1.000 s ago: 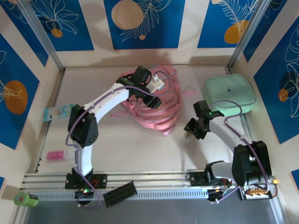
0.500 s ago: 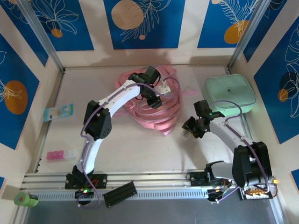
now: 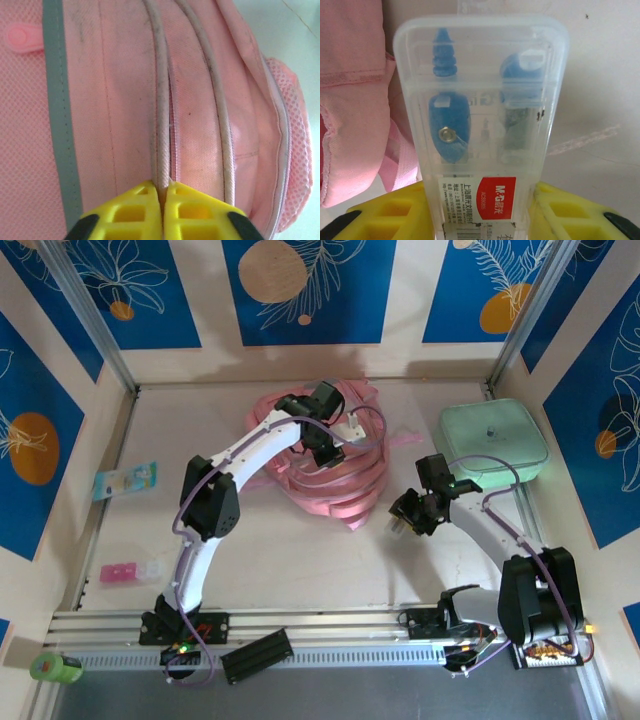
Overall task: Pack the student bag
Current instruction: Open the student bag at the top-center of the table.
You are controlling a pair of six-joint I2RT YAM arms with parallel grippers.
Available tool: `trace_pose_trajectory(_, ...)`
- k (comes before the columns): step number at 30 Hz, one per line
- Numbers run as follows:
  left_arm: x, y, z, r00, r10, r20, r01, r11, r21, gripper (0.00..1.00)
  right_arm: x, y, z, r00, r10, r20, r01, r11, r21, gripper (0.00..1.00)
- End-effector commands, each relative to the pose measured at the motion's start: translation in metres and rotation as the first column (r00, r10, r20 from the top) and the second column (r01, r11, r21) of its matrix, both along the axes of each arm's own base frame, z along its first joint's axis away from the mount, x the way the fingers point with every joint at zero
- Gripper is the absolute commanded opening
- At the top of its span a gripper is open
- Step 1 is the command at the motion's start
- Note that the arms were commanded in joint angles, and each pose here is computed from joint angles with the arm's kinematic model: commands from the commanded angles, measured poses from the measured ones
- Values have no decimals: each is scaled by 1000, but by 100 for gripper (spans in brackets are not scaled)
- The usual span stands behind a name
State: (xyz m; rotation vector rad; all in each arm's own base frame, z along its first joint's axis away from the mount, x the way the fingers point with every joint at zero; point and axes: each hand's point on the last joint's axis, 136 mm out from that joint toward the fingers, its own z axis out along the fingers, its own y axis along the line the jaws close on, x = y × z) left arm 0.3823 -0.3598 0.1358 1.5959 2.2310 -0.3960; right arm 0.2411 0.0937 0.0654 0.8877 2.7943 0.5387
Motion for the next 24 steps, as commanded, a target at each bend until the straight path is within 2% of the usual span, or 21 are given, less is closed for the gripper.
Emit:
trace_pose_trajectory(1,-1,-1,18,1000,0,-4,0,999,-33,0,9,7,15,999,5,45,-7,999,42,42)
trace_pose_trajectory(5,-7,-5,44,1000,0,1,0,995,-100,0,14,11,25,996,19,82,-24,998,59,43)
trace_pose_trajectory(10,-15,-14,96,999,33,16,-29,970,-240,0,29,24,53,982,39,186,-63,990,126,43)
trace_pose_trajectory(15,-14,-24,149,993,116,19,-99,911,-400,0,51,41,92,949,30,313,-106,968,229,43)
trace_pose_trajectory(19,-3,-27,175,978,206,14,-174,860,-480,0,76,60,122,922,17,386,-149,937,315,43)
trace_pose_trajectory(24,1,-37,190,970,240,-45,-224,804,-550,0,106,86,140,923,16,385,-182,898,400,43)
